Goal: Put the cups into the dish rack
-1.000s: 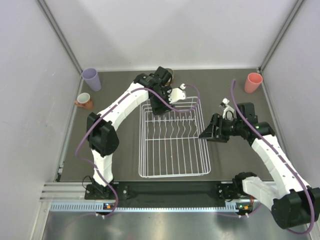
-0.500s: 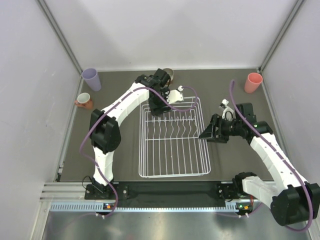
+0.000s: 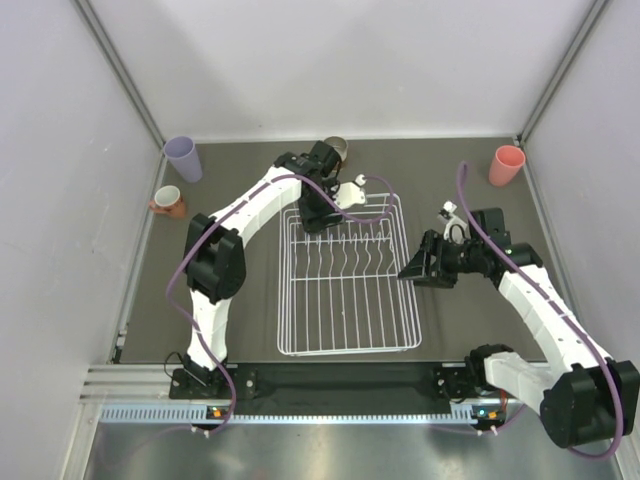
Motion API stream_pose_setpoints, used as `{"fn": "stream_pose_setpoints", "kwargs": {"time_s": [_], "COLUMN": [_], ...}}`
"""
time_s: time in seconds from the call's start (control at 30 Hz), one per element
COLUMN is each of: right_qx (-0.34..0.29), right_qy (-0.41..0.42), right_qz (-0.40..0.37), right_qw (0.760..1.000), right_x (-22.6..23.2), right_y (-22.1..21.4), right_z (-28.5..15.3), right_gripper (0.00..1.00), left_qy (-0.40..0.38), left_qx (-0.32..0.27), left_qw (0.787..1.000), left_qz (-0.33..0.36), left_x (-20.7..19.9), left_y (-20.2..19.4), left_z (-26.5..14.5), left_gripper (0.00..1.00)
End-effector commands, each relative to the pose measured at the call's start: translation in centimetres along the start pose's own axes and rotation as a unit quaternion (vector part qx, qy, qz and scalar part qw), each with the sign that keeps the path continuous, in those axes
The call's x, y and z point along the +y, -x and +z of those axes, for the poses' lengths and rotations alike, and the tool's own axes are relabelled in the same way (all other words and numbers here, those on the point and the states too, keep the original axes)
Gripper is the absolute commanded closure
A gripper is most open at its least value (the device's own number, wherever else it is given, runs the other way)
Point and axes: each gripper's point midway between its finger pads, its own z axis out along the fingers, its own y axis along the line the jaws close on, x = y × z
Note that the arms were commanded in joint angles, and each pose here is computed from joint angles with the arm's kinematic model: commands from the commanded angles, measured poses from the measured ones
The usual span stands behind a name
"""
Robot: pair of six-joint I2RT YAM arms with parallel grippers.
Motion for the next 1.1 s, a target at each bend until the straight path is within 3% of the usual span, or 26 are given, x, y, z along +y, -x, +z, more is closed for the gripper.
{"fn": "stream_pose_setpoints", "kwargs": {"time_s": [0.0, 0.67, 0.83, 1.07], "right_qx": [-0.015, -0.013, -0.015, -0.013], "right_qy": [0.010, 0.010, 0.012, 0.011], "right_qz": [-0.016, -0.009, -0.011, -0.008], "right_qw": [1.000, 1.000, 1.000, 1.000], "right_x": [0.1, -0.5, -0.4, -0.6], "right_y": [0.9, 0.9, 0.9, 0.8], "right_z": [-0.1, 0.2, 0.1, 0.2], "right_gripper": [0.38, 0.38, 0.38, 0.38], "left_qy": [0.016, 0.010, 0.012, 0.009], "left_qx": [-0.012, -0.001, -0.002, 0.005], "left_qw": [1.000, 1.000, 1.000, 1.000], "left_qz": [0.010, 0.002, -0.001, -0.006], "left_x": [1.2, 1.1, 1.2, 1.0], "left_y": [0.2, -0.6, -0.6, -0.9], "left_z": [0.2, 2.0, 2.1, 2.6], "left_gripper": [1.00, 1.00, 0.83, 0.74]}}
